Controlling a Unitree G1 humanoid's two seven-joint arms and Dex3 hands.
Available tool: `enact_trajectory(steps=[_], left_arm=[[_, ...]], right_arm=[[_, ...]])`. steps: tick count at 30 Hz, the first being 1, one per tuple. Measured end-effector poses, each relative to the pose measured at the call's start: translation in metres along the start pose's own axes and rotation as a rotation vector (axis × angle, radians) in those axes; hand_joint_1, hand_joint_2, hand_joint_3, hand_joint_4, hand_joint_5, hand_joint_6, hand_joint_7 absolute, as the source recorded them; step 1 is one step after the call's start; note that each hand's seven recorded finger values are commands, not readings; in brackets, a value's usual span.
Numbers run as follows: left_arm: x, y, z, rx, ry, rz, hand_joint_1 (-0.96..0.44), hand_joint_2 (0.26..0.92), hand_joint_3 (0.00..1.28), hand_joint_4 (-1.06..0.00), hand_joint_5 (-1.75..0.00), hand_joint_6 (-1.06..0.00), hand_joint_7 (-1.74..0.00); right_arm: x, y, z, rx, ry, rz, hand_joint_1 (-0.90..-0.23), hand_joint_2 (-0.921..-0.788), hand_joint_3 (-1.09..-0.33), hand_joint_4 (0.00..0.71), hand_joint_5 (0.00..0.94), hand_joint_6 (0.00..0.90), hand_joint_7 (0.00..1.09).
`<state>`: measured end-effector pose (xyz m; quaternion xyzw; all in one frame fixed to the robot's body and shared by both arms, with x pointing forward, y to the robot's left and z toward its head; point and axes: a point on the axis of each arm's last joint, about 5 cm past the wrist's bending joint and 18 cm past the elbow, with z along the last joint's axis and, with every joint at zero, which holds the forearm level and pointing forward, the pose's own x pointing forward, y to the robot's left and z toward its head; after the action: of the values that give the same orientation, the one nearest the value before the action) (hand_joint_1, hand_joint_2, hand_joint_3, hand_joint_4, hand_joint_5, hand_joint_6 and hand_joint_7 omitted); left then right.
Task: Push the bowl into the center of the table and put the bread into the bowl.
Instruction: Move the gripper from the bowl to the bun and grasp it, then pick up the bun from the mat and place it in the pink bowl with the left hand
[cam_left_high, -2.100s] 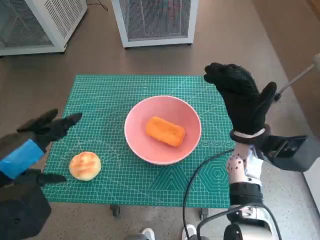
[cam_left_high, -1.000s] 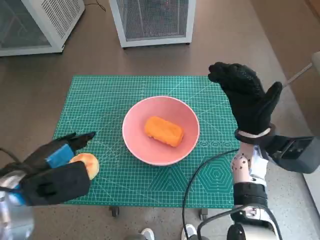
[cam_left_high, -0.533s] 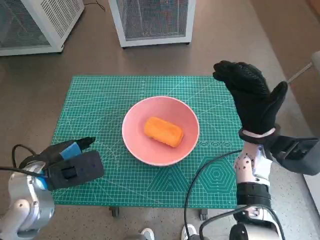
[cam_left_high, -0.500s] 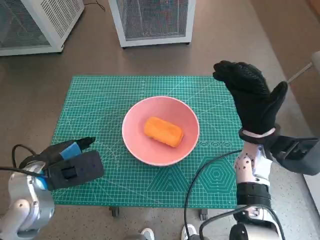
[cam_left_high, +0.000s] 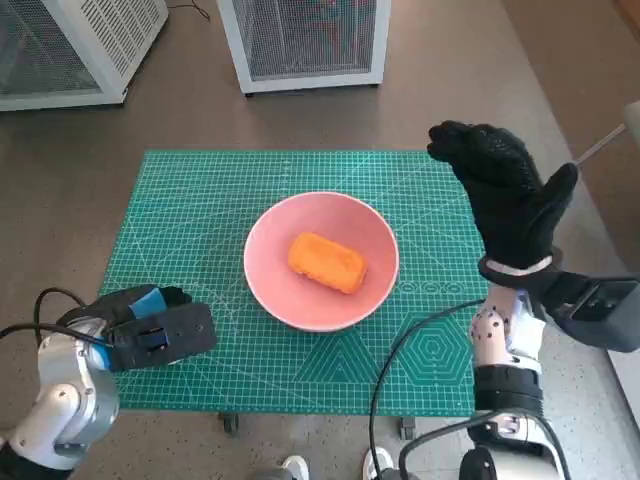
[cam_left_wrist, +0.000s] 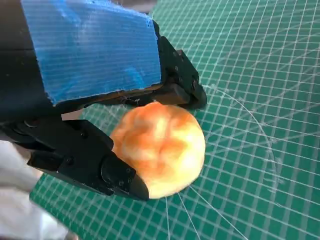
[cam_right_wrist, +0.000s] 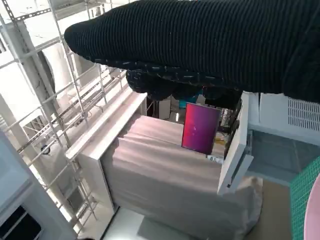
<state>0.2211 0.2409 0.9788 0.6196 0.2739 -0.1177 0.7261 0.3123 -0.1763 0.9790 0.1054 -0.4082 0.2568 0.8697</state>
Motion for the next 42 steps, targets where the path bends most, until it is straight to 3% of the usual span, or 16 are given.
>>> enact_trajectory(steps=[7, 16, 25, 42], left_arm=[[-0.008, 0.003, -0.001, -0.005, -0.041, 0.031, 0.0, 0.905, 0.12, -0.62, -1.37, -0.67, -0.98], [-0.026, 0.017, 0.001, -0.023, -0.099, 0.125, 0.0, 0.893, 0.13, -0.64, -1.31, -0.66, -1.05], [-0.039, 0.029, 0.0, -0.036, -0.136, 0.216, 0.0, 0.91, 0.07, -0.7, -1.12, -0.63, -1.2], [-0.076, 0.074, 0.015, -0.121, -0.401, 0.366, 0.0, 0.917, 0.04, -0.72, -1.16, -0.66, -1.11]], right_arm=[[-0.0022, 0.0, 0.0, 0.0, 0.004, -0.002, -0.508, -0.921, -0.489, 0.327, 0.001, 0.507, 0.01], [-0.003, 0.0, 0.0, 0.001, 0.006, -0.002, -0.502, -0.921, -0.498, 0.328, 0.001, 0.511, 0.01], [-0.0041, 0.001, -0.001, 0.002, 0.009, -0.002, -0.5, -0.921, -0.501, 0.329, 0.001, 0.523, 0.02], [-0.006, 0.001, -0.002, 0.006, 0.016, 0.003, -0.5, -0.921, -0.501, 0.322, 0.0, 0.529, 0.02]])
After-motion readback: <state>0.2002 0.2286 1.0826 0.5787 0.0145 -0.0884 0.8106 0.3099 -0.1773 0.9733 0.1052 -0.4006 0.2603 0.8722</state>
